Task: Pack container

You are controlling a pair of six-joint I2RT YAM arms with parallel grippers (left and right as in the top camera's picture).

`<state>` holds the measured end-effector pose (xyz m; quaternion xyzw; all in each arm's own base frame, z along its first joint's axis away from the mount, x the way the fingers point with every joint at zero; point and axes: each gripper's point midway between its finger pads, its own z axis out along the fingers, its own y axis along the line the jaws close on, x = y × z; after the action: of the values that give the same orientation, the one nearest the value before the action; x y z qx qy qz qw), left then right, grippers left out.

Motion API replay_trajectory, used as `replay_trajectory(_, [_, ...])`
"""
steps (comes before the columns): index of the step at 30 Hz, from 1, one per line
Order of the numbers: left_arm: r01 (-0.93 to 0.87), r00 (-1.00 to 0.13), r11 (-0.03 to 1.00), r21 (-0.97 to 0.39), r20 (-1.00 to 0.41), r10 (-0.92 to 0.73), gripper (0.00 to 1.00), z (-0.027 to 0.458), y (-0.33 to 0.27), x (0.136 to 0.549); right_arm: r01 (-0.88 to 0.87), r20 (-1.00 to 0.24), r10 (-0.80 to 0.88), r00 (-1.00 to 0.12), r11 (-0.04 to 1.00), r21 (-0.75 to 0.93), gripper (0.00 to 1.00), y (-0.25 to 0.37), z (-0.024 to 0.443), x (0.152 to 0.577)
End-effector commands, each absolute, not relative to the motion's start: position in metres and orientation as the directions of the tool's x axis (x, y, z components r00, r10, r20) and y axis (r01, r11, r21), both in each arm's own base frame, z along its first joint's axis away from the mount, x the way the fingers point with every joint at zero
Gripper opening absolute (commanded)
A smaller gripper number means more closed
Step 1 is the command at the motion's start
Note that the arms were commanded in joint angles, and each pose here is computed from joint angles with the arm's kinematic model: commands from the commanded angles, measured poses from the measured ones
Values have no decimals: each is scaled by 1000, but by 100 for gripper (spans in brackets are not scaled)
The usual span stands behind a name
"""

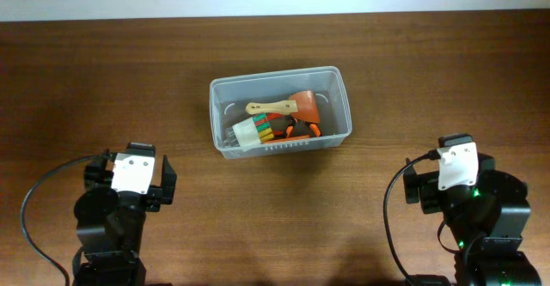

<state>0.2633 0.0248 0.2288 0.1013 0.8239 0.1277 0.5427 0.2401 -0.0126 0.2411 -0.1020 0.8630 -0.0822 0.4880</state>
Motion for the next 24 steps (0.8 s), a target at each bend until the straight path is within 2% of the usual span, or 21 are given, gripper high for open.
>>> replay_trajectory(1, [42,-382,953,301,-876,293,99,226,21,263,-68,-820,-250,-516,965,-252,99,-18,237,239])
replay_trajectory(18, [55,-421,954,295,-859,291,99,216,21,259,-72,-810,-249,-531,966,-249,99,-18,233,237])
replay_trajectory(24, [55,-421,954,295,-859,291,99,216,21,259,-28,-778,-292,-557,942,-333,99,-34,233,234])
